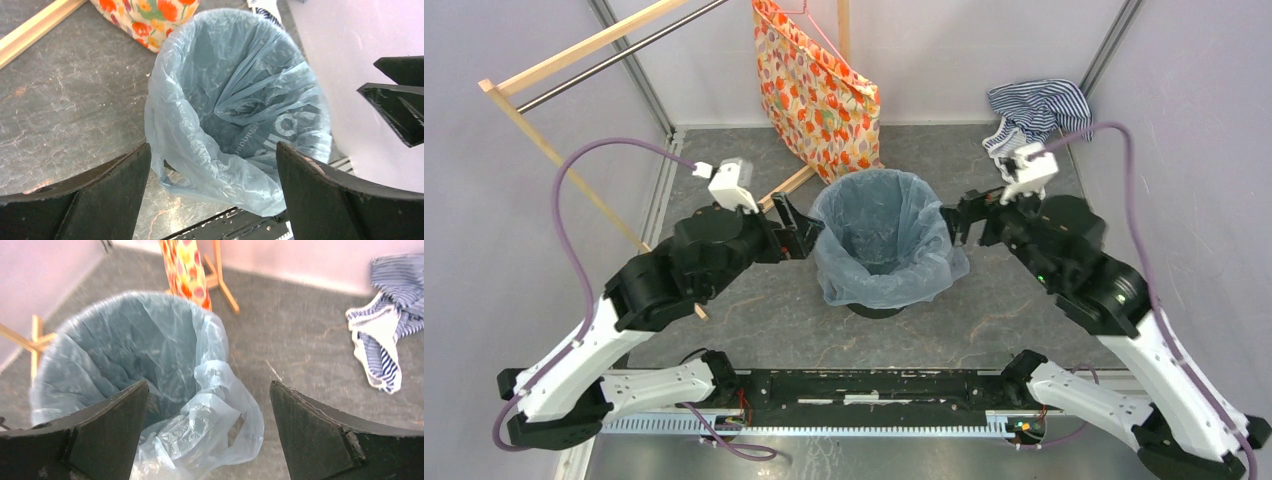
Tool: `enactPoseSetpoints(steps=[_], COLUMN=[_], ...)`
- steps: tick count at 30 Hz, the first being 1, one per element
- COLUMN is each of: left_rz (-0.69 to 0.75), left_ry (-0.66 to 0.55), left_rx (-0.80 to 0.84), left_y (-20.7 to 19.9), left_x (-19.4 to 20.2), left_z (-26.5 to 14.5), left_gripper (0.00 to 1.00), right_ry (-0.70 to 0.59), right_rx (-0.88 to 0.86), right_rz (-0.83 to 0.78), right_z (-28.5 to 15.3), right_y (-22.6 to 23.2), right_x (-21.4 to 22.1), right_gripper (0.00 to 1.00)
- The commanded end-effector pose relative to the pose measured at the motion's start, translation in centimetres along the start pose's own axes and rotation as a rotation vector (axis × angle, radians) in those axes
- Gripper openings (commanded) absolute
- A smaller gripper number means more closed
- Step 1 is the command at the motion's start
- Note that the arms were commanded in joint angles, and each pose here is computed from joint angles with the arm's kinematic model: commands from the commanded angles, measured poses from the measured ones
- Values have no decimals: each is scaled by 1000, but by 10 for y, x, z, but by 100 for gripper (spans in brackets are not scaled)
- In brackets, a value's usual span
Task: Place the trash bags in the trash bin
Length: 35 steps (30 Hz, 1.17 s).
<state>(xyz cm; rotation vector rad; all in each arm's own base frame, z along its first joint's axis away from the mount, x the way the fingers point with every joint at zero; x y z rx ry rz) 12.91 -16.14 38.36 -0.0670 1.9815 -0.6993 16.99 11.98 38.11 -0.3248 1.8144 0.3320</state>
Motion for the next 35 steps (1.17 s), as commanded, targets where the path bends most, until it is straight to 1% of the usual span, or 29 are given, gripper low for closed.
enactPoseSetpoints(steps=[1, 6, 11, 35], left_rz=[14, 6, 11, 57], left_ry=[-104, -145, -165, -134], left_rx=[97, 82, 87, 84], left_y=[-4, 8, 12, 11], left_x=[-27, -33, -35, -26], left_z=[-28, -45, -52, -40], left_gripper=[100, 100, 100, 100], right_ry=[-194, -290, -320, -299], right_rx=[-23, -19, -12, -5], right_rz=[30, 57, 68, 70], right_z=[-31, -59, -71, -68], right_y=[-7, -17, -23, -23], right_x=[-23, -21, -17, -7], right_gripper=[98, 98, 98, 98])
Point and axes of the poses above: each gripper's point midway between its finger pads, its own z axis out along the fingers, its own y axis along the line the jaws close on, x = y × z, the point moved 8 cm from there along -z, back along the fingers, and after that the axes turned 2 degrees about -z, right-handed, at the moved point
